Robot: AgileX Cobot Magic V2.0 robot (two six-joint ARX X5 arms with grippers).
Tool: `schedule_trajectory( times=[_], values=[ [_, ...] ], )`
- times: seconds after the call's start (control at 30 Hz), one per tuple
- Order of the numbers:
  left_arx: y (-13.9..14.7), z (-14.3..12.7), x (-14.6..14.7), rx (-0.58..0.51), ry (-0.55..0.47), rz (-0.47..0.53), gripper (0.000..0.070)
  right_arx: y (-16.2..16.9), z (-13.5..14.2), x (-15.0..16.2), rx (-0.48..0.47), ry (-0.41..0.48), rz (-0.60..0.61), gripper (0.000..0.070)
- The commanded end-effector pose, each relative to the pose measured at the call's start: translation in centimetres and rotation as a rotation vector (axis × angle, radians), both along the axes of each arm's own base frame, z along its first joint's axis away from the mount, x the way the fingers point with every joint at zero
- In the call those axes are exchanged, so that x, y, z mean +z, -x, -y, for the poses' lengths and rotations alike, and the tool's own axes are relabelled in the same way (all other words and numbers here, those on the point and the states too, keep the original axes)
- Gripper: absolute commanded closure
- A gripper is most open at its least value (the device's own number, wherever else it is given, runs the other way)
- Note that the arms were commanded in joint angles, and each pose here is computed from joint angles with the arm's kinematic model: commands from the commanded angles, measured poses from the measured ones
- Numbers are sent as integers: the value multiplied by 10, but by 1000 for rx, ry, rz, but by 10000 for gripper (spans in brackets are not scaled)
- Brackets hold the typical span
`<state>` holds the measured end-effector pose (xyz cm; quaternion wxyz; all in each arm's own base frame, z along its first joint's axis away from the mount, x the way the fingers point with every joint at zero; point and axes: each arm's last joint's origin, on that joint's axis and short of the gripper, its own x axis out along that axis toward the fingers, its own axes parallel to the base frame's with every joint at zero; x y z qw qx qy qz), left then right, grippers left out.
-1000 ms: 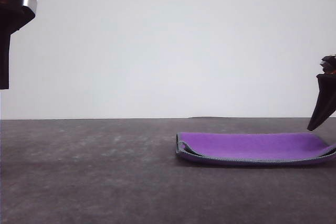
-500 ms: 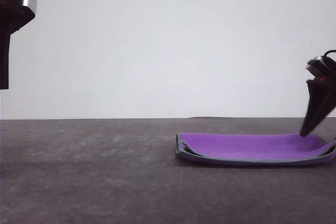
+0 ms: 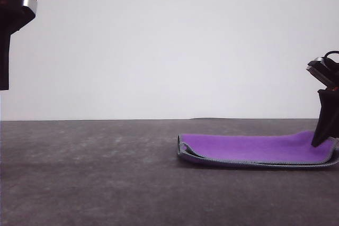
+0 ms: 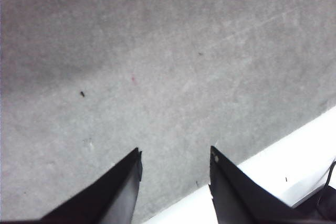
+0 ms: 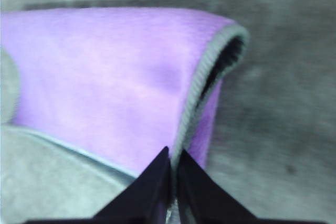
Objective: Fold clothes
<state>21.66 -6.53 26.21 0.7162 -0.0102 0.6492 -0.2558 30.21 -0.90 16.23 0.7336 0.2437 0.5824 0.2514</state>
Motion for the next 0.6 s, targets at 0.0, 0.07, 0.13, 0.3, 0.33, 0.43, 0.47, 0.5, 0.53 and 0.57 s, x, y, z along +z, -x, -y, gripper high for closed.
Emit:
schedule_trajectory(
  times=[0.0,0.07,0.13,0.3,0.33,0.43,0.47,0.5,0.53,0.57],
  values=[
    [-2,1,1,-9,6,5,455,-3,-4,-4,13,-30,-10,693],
    [-2,1,1,-9,6,5,455,-3,-9,-4,33,-47,-7,693],
    [-2,1,1,-9,6,5,455,-3,-16,-3,59,-64,-3,693],
    [-2,1,1,-9,6,5,455,-6,-44,-2,125,-86,19,693],
    [-2,1,1,-9,6,5,455,-7,-50,-2,135,-89,27,693],
    [-2,1,1,-9,6,5,455,-9,-73,0,170,-101,56,693],
    [-2,1,1,-9,6,5,455,-10,-80,0,180,-107,65,693],
    [-2,1,1,-9,6,4,455,-10,-88,0,191,-115,73,693],
    [-2,1,1,-9,6,4,455,-11,-94,0,200,-120,80,693],
    [-2,1,1,-9,6,4,455,-11,-101,0,209,-127,85,693]
  ],
)
